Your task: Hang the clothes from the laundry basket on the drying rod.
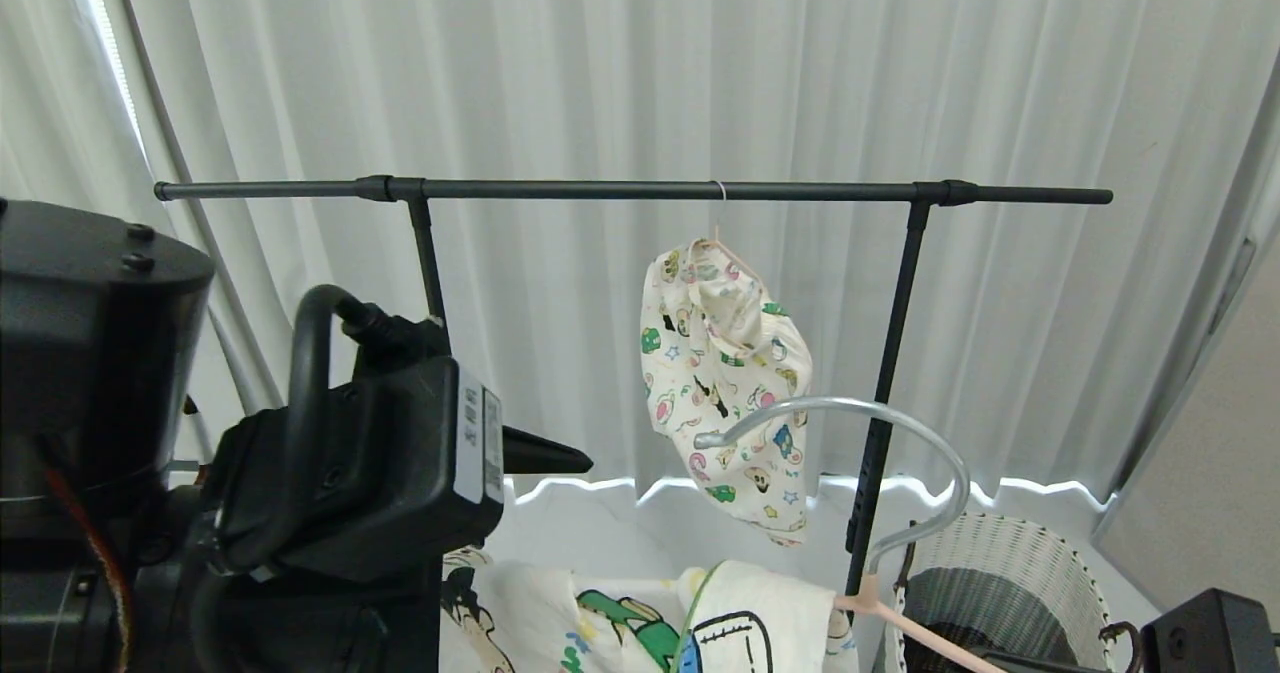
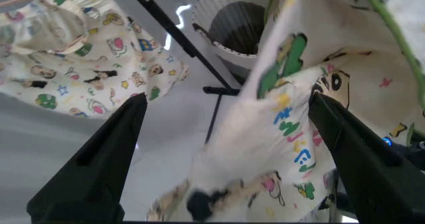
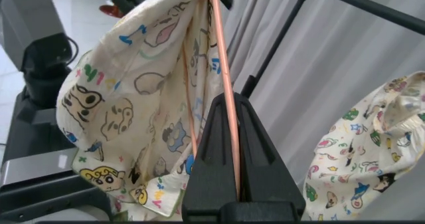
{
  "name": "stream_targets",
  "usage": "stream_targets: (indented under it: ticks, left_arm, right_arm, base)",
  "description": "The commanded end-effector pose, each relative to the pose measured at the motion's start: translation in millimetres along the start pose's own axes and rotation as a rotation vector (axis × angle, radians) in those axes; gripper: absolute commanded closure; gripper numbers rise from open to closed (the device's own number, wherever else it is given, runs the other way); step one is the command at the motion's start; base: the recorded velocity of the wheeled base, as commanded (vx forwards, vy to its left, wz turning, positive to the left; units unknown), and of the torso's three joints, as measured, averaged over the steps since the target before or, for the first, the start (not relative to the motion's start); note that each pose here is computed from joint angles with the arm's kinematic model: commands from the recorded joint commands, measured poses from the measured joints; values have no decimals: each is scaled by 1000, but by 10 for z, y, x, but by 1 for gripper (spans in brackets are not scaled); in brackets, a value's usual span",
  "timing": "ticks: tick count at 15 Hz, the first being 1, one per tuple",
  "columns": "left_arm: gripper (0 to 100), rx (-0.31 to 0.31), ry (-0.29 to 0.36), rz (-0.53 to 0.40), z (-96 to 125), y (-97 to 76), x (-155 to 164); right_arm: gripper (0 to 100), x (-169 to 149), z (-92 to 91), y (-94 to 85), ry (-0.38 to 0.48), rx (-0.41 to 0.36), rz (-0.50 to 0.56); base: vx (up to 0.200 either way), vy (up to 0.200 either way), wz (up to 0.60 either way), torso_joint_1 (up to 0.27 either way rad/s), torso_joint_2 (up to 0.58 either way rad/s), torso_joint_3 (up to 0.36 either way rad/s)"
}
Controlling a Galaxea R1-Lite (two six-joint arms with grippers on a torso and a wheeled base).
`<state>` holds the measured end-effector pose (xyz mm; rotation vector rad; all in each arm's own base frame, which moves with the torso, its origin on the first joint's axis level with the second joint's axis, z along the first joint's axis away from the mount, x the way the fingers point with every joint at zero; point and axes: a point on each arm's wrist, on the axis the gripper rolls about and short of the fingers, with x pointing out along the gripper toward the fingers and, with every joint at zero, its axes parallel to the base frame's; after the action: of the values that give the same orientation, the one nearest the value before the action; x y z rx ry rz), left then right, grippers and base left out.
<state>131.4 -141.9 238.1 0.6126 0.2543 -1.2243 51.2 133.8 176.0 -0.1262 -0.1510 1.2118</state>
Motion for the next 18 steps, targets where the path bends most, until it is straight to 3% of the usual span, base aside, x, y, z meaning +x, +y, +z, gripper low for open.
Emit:
stream_targets:
  ticks: [1, 5, 10, 11, 18]
  left_arm:
    - [0, 3, 21, -46, 13, -15, 151]
    - [0, 19, 7, -78, 70, -73, 187]
    - [0, -14, 18, -82, 52, -73, 208]
    - [100, -15, 20, -83, 46, -74, 214]
    - [100, -19, 28, -89, 28, -85, 225]
  right_arm:
    - [100, 25, -12, 9, 9, 0, 8]
    - [100, 68, -23, 46, 20, 1, 33]
    - [100, 75, -8, 43, 14, 0, 32]
    - [100, 77, -4, 43, 12, -7, 32]
    - [100, 94, 34, 35, -2, -8, 23]
  base:
    - [0, 0, 0, 0, 0, 0]
    - [0, 0, 0, 0, 0, 0]
    - [0, 0, 0, 0, 0, 0]
    - [0, 0, 0, 0, 0, 0]
    - [0, 0, 0, 0, 0, 0]
